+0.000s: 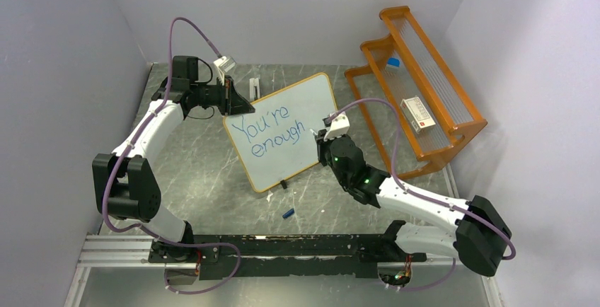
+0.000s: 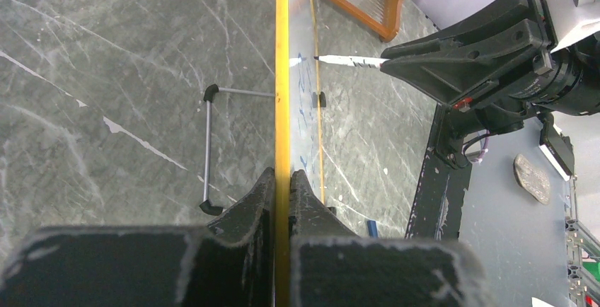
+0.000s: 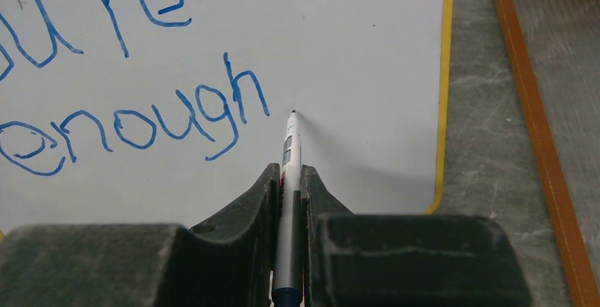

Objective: Write a sentence on the whiteboard

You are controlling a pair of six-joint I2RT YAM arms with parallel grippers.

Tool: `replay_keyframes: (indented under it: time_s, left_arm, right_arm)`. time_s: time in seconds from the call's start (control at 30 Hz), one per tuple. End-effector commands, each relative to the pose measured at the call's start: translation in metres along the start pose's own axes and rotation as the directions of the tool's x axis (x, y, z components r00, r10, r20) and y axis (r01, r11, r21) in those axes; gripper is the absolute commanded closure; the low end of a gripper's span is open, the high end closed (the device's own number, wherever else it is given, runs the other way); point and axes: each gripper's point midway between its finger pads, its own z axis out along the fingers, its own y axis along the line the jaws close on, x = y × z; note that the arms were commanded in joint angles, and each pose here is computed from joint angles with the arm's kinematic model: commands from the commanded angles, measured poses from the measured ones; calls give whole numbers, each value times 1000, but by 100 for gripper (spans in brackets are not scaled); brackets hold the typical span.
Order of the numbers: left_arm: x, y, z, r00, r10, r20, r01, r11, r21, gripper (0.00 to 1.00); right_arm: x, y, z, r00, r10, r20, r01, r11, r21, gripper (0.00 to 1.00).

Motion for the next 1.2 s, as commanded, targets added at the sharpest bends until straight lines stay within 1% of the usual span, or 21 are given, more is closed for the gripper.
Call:
replay_keyframes:
  time_s: [0.0,0.37,0.53,0.83,1.0,1.17]
  left_arm:
    - [14,19,4,999,12,-43,-15,998,-65,95]
    - [15,19,4,999,13,-43,-16,998,-64,95]
    - [15,19,4,999,12,-43,-15,998,-64,95]
    - [14,18,4,999,15,-39,-18,998,-66,95]
    - [15,20,4,999,11,-41,-14,997,-71,95]
    - [15,21,4,999,8,-41,-11,997,-75,95]
  right_arm:
    - [-13,1,5,999,31,38,-31,1000,0,100]
    - [-5,-2,8,999,29,23,-30,999,18,100]
    - [-1,-3,6,1000,19,-3,-19,1000,19,100]
    - [7,5,-6,999,26,-43,-28,999,-37,100]
    - [-3,16,-19,999,43,-22,-45,995,-89,100]
    - [-3,31,-32,1000,12,-3,-13,991,-130,100]
